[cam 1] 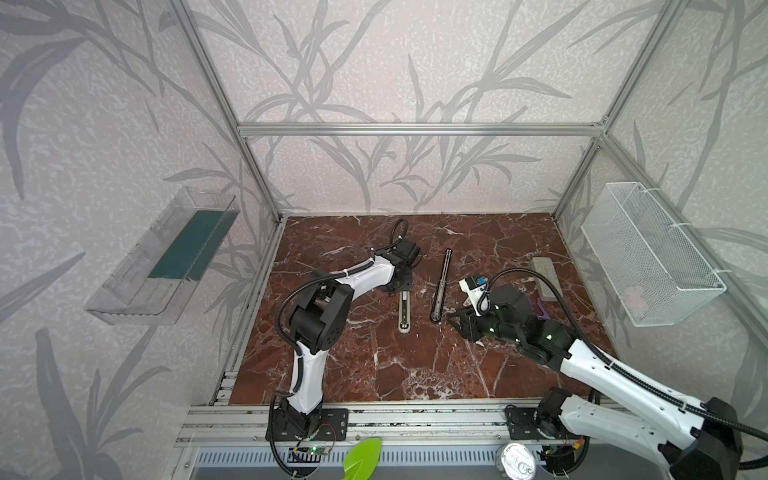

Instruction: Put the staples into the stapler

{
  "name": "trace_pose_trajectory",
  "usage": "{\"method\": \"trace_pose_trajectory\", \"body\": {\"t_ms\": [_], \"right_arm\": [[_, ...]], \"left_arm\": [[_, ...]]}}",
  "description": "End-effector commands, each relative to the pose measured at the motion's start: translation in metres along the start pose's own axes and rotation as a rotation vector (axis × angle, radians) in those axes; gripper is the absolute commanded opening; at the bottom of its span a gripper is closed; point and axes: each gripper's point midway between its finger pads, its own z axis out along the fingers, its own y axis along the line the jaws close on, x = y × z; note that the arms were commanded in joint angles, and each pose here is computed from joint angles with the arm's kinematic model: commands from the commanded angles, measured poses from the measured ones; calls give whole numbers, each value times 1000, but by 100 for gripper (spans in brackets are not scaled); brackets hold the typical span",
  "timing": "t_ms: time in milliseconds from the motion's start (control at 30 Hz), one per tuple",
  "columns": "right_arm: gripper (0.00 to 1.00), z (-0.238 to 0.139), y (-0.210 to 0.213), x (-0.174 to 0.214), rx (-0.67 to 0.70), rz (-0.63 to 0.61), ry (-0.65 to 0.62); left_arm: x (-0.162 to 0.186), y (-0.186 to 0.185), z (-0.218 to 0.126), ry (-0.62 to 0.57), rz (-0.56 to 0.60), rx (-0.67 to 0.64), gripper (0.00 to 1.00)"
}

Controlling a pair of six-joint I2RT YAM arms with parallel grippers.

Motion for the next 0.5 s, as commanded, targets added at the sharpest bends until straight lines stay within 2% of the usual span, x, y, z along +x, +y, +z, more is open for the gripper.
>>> {"method": "trace_pose_trajectory", "body": {"t_ms": [0, 467], "right_arm": [[42, -2, 5, -7, -12, -8, -23], [42, -2, 6, -6, -16, -6, -21]], "left_arm": [[7, 5, -11, 6, 11, -18, 48], [-2, 4, -24, -33, 14, -16, 50]]}}
